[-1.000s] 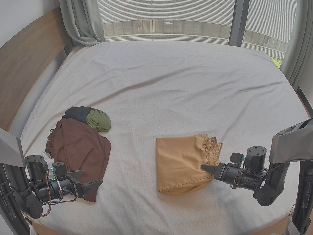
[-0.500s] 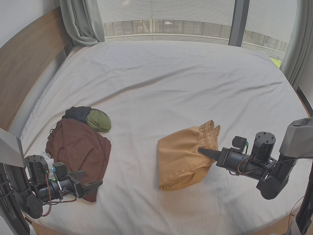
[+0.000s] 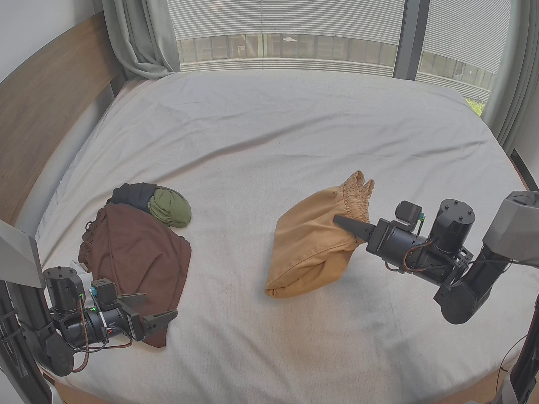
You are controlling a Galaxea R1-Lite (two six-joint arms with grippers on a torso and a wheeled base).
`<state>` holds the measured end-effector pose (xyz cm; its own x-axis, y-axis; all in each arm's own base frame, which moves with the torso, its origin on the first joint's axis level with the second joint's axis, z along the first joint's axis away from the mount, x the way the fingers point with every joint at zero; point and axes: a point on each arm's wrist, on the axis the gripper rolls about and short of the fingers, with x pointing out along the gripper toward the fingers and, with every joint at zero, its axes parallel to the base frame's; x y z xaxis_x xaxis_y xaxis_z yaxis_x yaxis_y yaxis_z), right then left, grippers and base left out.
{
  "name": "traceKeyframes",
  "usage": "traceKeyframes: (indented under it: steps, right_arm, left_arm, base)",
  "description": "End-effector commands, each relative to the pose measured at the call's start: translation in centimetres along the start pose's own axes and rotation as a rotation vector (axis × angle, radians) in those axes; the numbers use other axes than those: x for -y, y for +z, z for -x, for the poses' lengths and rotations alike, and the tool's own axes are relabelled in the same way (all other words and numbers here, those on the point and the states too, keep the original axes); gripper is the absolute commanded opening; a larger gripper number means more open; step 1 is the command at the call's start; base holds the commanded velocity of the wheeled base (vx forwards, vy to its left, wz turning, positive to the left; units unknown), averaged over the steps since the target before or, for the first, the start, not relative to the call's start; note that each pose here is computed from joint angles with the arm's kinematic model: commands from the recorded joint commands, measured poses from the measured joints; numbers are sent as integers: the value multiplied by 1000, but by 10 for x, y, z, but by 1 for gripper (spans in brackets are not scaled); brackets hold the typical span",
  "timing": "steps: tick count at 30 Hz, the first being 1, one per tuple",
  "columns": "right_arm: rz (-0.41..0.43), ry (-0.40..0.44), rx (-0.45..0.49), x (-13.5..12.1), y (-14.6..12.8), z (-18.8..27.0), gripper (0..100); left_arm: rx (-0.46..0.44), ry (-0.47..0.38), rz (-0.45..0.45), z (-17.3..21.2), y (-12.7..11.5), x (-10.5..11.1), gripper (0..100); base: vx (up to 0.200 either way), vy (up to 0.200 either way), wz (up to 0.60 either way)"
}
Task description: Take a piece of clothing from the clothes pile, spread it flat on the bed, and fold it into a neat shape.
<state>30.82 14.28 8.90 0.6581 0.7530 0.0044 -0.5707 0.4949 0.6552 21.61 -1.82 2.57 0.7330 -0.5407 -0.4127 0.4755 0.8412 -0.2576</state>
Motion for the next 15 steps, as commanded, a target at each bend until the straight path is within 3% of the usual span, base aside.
traceKeyframes:
  steps: [1, 15]
  right_arm:
    - [10, 14, 18, -3, 14, -13, 0]
    - [9, 4, 25, 0, 53, -61, 0]
  left_arm:
    - [-17, -1, 10, 2, -4, 2, 100]
    - [-22, -3, 13, 2, -5, 1, 100]
  base:
    - [0, 0, 0]
    - [0, 0, 0]
